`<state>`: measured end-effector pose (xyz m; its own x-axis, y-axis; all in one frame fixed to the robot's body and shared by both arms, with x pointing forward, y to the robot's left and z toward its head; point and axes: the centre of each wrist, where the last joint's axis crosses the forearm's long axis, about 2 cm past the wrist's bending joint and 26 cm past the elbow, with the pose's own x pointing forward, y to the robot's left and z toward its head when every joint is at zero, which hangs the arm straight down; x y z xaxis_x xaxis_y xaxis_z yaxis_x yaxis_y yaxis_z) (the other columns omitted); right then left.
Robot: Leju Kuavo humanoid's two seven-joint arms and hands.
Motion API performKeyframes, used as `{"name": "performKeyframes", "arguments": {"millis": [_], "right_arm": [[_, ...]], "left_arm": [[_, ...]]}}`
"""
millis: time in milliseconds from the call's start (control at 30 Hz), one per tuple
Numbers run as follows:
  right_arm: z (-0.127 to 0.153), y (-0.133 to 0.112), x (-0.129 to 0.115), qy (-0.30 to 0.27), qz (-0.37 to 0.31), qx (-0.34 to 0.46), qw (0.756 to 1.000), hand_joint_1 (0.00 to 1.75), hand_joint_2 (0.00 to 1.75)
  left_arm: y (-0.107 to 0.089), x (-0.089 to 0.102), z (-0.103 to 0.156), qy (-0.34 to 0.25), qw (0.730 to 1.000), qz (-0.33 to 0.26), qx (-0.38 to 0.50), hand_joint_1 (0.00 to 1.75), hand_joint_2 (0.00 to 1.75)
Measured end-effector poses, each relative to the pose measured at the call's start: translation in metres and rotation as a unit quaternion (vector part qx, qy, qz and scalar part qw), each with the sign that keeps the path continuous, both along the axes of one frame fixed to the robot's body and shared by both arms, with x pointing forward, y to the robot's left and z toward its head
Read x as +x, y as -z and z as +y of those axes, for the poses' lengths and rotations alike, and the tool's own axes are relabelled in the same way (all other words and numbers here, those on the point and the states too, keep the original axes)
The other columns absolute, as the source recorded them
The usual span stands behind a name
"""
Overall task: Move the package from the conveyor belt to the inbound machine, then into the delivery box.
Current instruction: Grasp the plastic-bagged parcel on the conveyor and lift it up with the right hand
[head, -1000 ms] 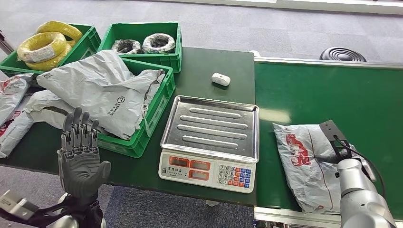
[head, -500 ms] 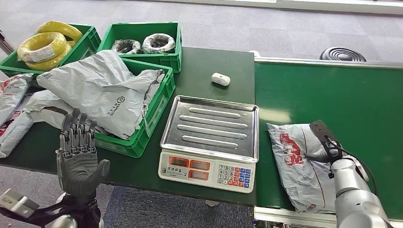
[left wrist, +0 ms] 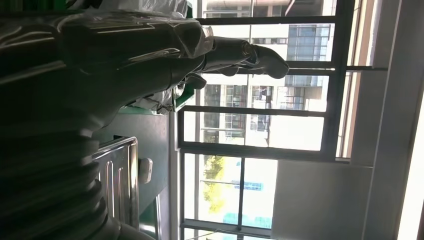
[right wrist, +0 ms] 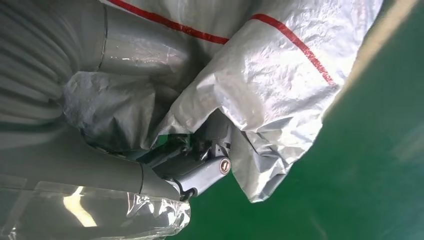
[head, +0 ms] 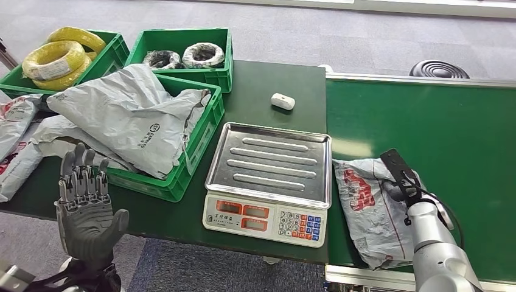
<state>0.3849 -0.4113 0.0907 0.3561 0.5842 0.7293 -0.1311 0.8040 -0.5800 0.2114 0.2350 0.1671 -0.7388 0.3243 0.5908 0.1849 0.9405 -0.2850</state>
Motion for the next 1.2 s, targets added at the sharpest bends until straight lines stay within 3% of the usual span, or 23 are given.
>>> {"name": "performKeyframes", "arguments": {"millis": [167, 400, 467, 567, 667, 733, 800, 933, 1067, 1200], "right_arm": [[0.006, -0.008, 0.005, 0.038, -0.064, -0.038, 0.997, 1.75, 1.75], [0.019, -0.057, 0.018, 0.104, -0.223, -0.119, 0.962, 1.75, 1.75], [0.027, -0.079, 0.012, 0.13, -0.309, -0.186, 0.924, 1.75, 1.75], [0.052, -0.13, -0.007, 0.155, -0.441, -0.296, 0.833, 1.73, 1.75], [0.084, -0.169, -0.032, 0.155, -0.541, -0.357, 0.745, 1.72, 1.75], [0.103, -0.18, -0.046, 0.146, -0.579, -0.361, 0.716, 1.72, 1.75], [0.118, -0.184, -0.053, 0.128, -0.592, -0.351, 0.714, 1.73, 1.75], [0.14, -0.182, -0.046, 0.075, -0.571, -0.33, 0.748, 1.74, 1.75], [0.159, -0.178, -0.02, 0.013, -0.539, -0.315, 0.781, 1.74, 1.75], [0.182, -0.174, 0.009, -0.052, -0.515, -0.304, 0.799, 1.75, 1.75]], "left_arm": [[-0.004, -0.007, 0.0, -0.007, 1.0, -0.005, -0.001, 0.0, 1.75], [-0.01, -0.018, 0.002, -0.021, 1.0, -0.012, -0.006, 0.0, 1.75], [-0.011, -0.018, 0.002, -0.018, 1.0, -0.015, -0.006, 0.0, 1.75], [-0.012, -0.015, 0.002, -0.014, 1.0, -0.019, -0.006, 0.0, 1.75], [-0.014, -0.01, 0.001, -0.013, 1.0, -0.024, -0.006, 0.0, 1.75], [-0.014, -0.008, 0.0, -0.012, 1.0, -0.025, -0.006, 0.0, 1.75], [-0.014, -0.006, -0.001, -0.01, 1.0, -0.025, -0.007, 0.0, 1.75], [-0.015, 0.002, -0.003, -0.002, 0.999, -0.03, -0.01, 0.0, 1.75], [-0.016, 0.014, -0.009, 0.014, 0.999, -0.034, -0.015, 0.0, 1.75], [-0.014, 0.027, -0.016, 0.033, 0.999, -0.031, -0.018, 0.0, 1.75]]}}
